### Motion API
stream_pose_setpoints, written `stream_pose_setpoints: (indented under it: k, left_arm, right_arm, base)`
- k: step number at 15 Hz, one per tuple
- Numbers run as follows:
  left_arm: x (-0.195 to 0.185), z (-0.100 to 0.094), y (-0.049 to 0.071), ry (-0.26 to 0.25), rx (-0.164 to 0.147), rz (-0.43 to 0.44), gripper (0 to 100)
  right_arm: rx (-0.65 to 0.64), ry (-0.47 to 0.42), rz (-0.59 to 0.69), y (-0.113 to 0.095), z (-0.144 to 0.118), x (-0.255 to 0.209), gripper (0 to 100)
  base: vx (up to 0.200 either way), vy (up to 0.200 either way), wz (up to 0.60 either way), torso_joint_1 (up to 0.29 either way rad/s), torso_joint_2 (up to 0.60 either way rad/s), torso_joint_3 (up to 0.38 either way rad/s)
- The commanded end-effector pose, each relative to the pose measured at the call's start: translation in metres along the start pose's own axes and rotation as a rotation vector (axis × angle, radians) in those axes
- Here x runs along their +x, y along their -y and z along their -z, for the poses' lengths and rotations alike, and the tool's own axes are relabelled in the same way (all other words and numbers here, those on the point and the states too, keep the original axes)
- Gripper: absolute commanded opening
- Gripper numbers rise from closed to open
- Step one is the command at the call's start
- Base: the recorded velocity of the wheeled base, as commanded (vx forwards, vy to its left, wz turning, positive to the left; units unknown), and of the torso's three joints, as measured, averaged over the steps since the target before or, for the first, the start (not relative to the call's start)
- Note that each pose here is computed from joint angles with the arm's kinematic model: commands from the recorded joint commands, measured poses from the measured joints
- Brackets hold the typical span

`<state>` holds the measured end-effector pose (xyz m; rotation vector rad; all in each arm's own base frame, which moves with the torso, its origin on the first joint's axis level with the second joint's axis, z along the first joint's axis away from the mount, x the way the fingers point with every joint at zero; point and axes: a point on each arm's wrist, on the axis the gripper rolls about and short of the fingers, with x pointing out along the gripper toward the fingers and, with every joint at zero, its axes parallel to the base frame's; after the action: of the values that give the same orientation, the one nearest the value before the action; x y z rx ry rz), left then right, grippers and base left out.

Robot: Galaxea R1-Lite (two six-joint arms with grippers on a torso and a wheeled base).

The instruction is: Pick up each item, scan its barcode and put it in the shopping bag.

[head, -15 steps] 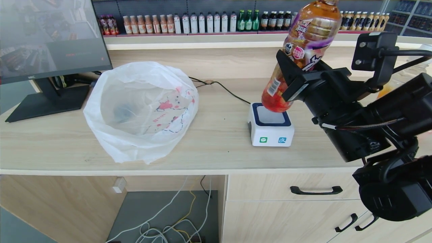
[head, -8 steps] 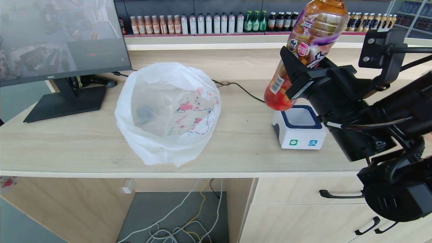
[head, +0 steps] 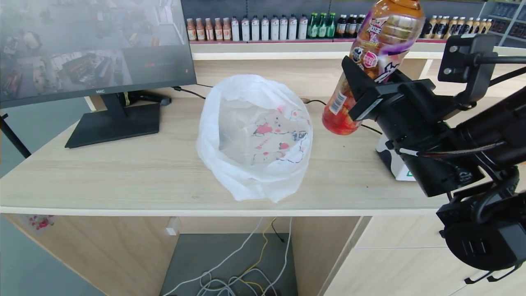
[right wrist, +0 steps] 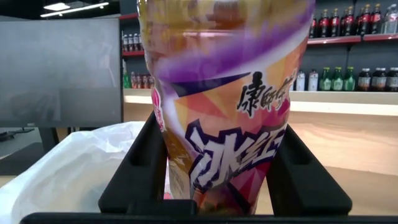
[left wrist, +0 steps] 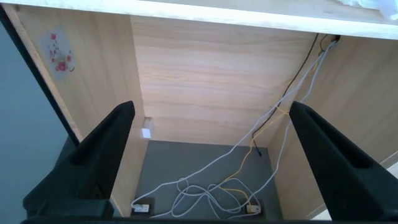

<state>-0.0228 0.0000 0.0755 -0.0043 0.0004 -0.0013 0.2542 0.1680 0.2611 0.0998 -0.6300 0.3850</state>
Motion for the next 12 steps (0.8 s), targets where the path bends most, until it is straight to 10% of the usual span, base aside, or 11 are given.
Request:
stream_pose_setpoints:
  k: [1,12]
  left_arm:
    - [0.0000,0.0000,0.0000,0.000,0.000,0.000,100]
    - [0.0000,0.0000,0.0000,0.000,0.004,0.000,100]
  right_arm:
    - [-0.001,0.000,0.000,-0.0002,0.0008,0.0003,0]
    - [0.004,-0.002,-0.009,-0.0033,0.0003,-0.0008,0]
  base:
    - [0.000,0.200,0.00,-0.002,0.00,0.002]
    - [0.000,0.018,0.00,0.000,0.00,0.000]
